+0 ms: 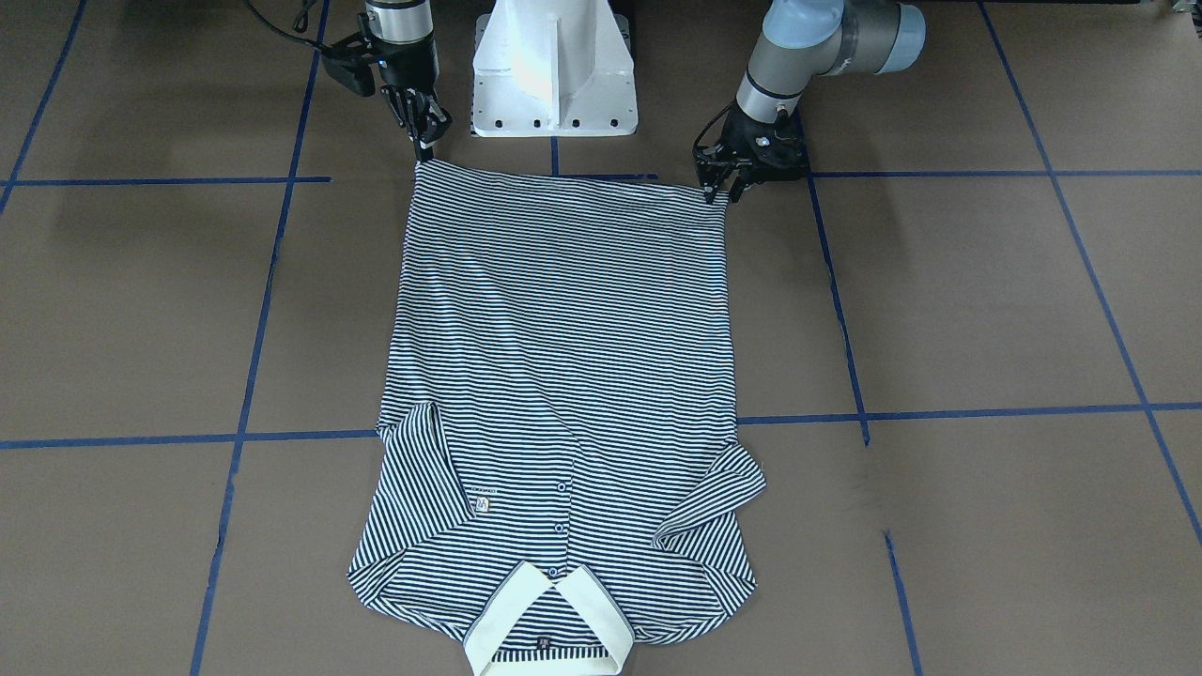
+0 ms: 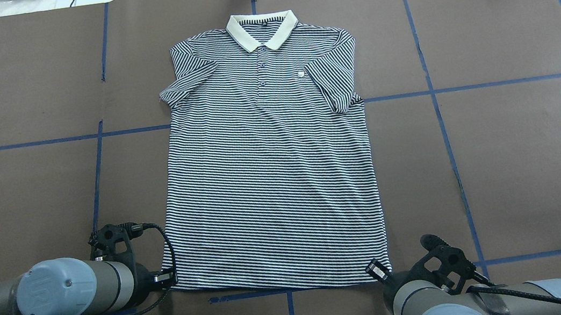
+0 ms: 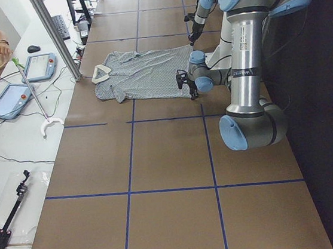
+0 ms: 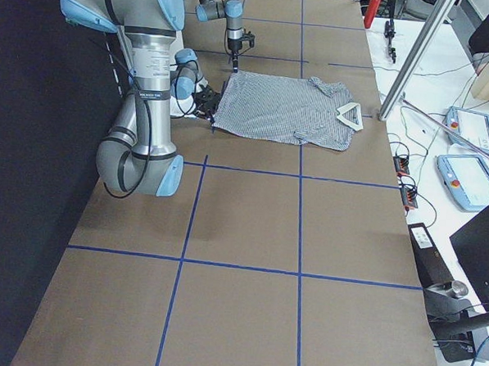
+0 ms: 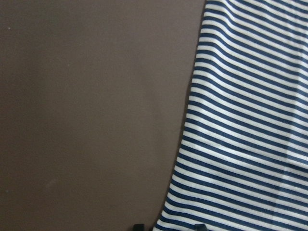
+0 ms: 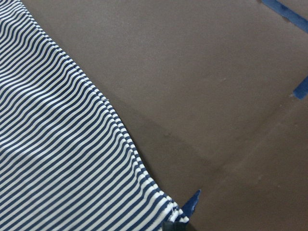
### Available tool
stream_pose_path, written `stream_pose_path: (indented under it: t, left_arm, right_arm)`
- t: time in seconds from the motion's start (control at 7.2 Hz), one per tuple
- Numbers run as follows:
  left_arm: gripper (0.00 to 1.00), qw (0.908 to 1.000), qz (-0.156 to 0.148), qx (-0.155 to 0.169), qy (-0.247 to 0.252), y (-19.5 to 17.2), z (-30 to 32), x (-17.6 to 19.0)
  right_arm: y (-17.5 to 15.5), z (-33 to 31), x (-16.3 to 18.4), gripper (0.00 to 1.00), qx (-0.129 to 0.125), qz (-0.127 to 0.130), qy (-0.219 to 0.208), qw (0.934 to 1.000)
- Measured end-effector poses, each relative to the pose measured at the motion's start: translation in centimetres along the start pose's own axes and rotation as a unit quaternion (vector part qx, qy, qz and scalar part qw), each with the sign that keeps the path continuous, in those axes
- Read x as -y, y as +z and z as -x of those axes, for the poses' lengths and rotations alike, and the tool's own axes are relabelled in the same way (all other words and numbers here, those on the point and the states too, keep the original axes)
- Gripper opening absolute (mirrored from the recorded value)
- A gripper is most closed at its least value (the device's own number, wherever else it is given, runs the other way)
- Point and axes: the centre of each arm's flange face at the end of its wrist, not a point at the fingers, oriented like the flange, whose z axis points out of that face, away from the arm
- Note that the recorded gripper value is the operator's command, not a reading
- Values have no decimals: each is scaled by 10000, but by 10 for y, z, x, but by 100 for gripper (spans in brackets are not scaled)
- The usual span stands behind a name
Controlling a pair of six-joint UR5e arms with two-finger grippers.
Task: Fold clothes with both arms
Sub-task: 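Grasp the hem corners nearest the robot with both grippers, then lift the hem with both grippers and fold it toward the collar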
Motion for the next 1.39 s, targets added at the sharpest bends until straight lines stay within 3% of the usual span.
stream_pose_path:
  t: [0.69,0.97,1.25,1.39]
  left_arm:
    - [0,9999,32,-130,-86,-9,-10,-4]
    - [0,9980,203,-378,-473,-32,-28,-26]
    - [0,9894,502,-576,-1231,-54,-45,-58]
    - [0,9863,613,-716,-1357,-69,-52,-67]
  right_arm:
    - [0,-2,1,0,-8,-3,-9,10000]
    - [-5,-16,7,0,-54,4,-72,10000]
    - [-30,-45,21,0,-111,111,-235,9996]
    - [-39,-46,27,0,-69,145,-254,9995]
